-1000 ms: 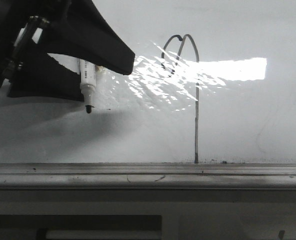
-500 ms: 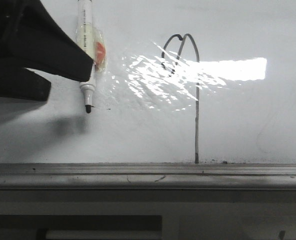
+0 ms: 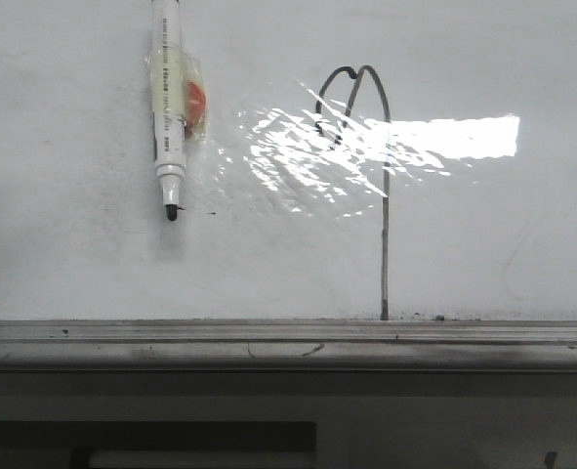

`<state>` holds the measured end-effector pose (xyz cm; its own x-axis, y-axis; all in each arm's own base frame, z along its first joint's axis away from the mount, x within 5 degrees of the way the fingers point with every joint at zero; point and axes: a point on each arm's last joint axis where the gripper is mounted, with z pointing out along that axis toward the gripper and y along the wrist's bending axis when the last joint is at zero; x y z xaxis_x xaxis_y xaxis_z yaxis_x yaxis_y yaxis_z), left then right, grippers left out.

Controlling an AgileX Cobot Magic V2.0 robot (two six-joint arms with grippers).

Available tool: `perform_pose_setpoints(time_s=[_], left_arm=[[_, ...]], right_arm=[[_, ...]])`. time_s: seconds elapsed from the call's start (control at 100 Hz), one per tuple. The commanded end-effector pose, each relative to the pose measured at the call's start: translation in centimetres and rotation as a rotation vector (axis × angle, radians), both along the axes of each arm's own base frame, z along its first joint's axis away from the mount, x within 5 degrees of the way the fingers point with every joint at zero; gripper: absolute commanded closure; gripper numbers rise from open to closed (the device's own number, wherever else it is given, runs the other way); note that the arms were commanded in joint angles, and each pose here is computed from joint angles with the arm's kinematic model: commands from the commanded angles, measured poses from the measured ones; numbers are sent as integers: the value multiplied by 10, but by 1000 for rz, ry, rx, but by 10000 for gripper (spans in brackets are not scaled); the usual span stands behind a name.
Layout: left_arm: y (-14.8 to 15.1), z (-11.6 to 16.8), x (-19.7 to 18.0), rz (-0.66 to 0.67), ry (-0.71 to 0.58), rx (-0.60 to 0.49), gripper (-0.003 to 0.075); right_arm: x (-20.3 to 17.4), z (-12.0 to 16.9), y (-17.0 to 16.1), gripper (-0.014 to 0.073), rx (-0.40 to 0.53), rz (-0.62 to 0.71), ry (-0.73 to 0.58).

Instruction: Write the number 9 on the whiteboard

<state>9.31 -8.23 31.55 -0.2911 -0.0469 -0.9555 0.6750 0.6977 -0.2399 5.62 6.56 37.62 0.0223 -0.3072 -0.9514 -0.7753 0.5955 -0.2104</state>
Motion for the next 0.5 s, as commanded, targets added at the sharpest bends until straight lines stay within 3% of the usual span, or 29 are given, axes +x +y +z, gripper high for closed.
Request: perform_pose_setpoints(time_s=[0.0,0.06,0.21,0.49], left_arm=[[12,9,-19,15,-104,-38,654],[20,4,-31,27,-158,-52,744],[32,-9,-50,49,-233,-86,741],[36,-20,-61,24,-255,-100,741]], right_arm=[[-2,-10,-6,635,51,4,-174],[-5,-28,-13,635,16,-5,-231],[-11,-64,-24,636,-21,-12,-258],[-14,-80,-31,636,-41,-26,-241]])
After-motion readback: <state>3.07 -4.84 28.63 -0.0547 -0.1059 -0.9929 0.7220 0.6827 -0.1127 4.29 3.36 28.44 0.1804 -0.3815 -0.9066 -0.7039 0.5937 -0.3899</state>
